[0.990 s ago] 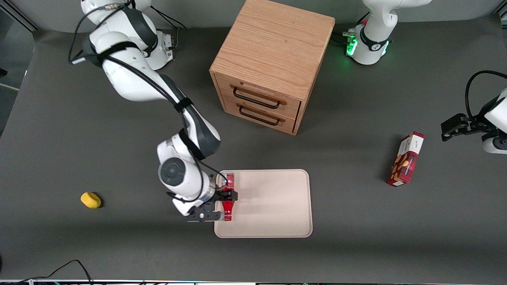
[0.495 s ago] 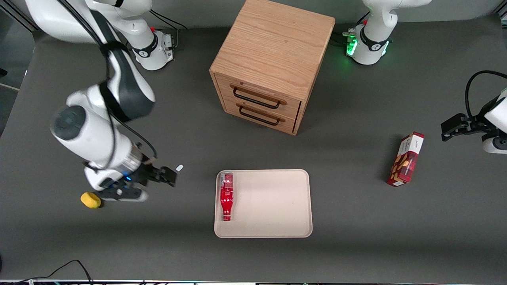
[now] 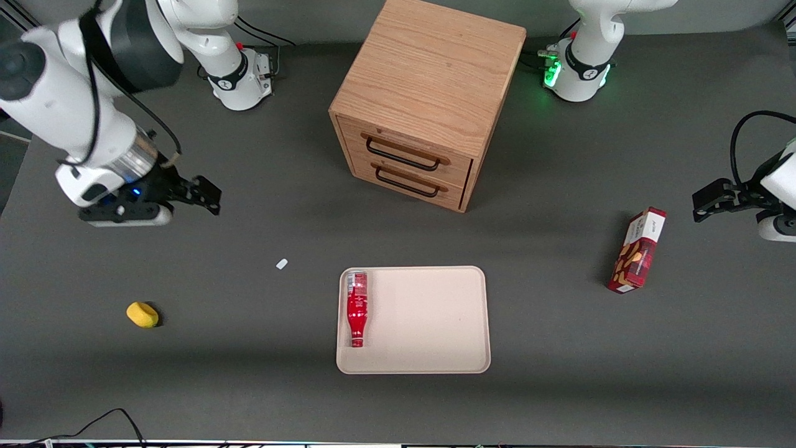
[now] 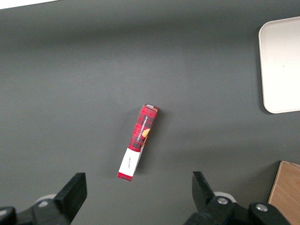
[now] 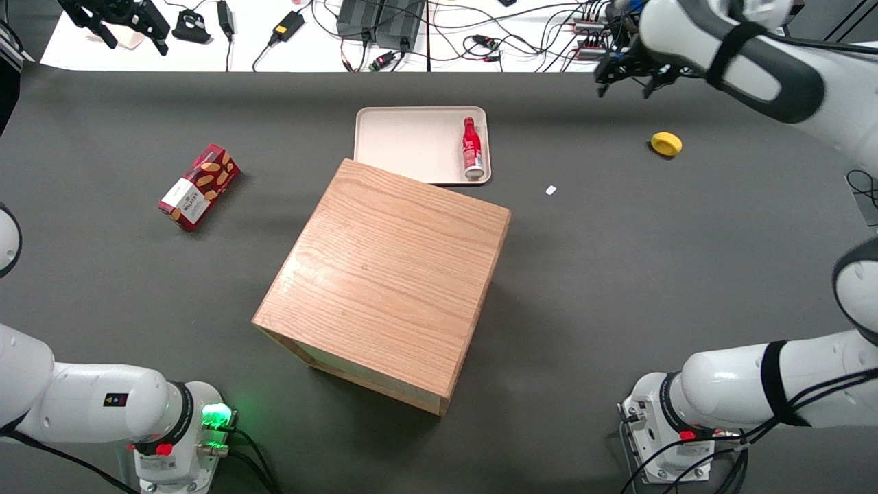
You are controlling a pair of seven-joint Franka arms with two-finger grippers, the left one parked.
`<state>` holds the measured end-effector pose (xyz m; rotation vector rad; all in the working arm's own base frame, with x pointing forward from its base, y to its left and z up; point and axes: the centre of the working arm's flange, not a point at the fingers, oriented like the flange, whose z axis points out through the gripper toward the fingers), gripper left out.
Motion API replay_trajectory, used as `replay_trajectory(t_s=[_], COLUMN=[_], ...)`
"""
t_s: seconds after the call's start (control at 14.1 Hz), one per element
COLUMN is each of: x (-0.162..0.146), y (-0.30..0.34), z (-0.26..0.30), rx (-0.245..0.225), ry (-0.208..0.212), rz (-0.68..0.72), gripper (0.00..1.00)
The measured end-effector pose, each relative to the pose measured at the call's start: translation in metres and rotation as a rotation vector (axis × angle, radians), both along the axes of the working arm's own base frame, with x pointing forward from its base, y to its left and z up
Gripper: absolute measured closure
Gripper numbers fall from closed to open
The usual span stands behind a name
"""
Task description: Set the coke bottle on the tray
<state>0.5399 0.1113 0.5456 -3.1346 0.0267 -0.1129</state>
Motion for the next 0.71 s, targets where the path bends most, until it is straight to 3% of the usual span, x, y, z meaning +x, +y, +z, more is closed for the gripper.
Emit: replay_trajectory(t_s=[0.14,0.35,0.71], x=[-0.007,-0.015,-0.02], y=[-0.029,-0.049,-0.066], z=[0.018,0.041,0.068], rx=[-0.016,-0.025,-0.022], ry=[0.0,0.046,0.069], rz=[0.017,0.021,-0.005], gripper=[0.0,0.0,0.0])
